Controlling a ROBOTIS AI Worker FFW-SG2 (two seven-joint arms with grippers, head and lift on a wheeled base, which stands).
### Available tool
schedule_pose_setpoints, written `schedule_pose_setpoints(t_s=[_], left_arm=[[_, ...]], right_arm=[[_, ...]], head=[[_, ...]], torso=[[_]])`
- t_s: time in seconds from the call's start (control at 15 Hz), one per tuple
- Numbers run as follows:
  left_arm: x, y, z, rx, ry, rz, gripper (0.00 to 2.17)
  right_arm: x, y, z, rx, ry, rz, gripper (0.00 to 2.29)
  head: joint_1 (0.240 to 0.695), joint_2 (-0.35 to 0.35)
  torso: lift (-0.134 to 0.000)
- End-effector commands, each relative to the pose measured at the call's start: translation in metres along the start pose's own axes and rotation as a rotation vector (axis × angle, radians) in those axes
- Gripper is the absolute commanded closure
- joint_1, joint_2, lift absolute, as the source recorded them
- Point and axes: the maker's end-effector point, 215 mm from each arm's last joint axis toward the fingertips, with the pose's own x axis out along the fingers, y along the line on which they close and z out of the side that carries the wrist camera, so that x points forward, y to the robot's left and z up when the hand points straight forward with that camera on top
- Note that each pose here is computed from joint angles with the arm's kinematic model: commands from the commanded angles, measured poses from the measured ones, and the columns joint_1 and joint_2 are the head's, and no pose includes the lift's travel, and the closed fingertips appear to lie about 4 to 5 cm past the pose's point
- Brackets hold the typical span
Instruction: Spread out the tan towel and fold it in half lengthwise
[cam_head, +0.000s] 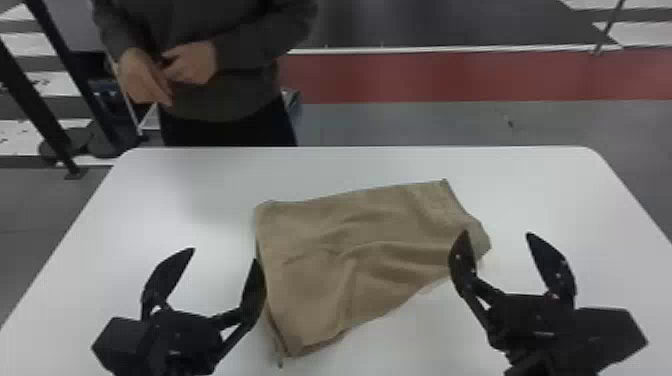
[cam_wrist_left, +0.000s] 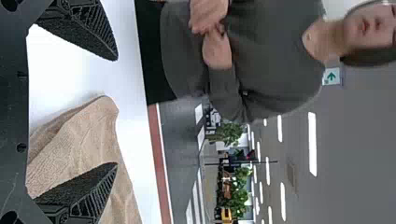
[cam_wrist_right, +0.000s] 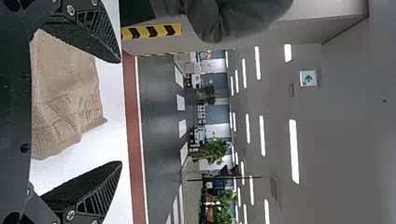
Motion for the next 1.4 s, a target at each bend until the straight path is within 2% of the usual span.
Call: schedule_pose_setpoints(t_s=[0.0,0.67,0.8,0.93,1.13,1.2,1.33], left_arm=[[0.0,-0.001,0.001,-0.002,-0.002,0.0,0.08],[0.002,-0.003,0.0,-0.004,0.004,-0.003,0.08],[0.002,-0.003,0.0,-0.004,0.004,-0.003,0.08],[0.003,-0.002,0.0,-0.008,0.002,-0.001,0.08],[0.007,-0.002,-0.005,-0.011,0.008,-0.004,0.08],[0.007,-0.002,-0.006,-0.014,0.009,-0.004,0.08],[0.01,0.002,-0.008,-0.02,0.009,0.002,0.08]], right_arm=[[0.0,0.0,-0.001,0.001,0.002,-0.001,0.11],[0.0,-0.004,-0.006,-0.008,0.02,-0.005,0.11],[0.003,-0.002,-0.009,-0.031,0.031,0.003,0.11],[0.008,-0.007,-0.013,-0.159,0.049,0.021,0.1],[0.013,-0.007,-0.004,-0.353,0.029,0.04,0.11],[0.016,-0.007,-0.004,-0.426,0.03,0.06,0.11],[0.025,-0.003,0.0,-0.517,0.032,0.143,0.13]], head=[[0.695,0.048],[0.695,0.039],[0.695,0.039],[0.695,0.041],[0.695,0.038],[0.695,0.037],[0.695,0.04]], torso=[[-0.125],[-0.125],[-0.125],[-0.125],[-0.125],[-0.125],[-0.125]])
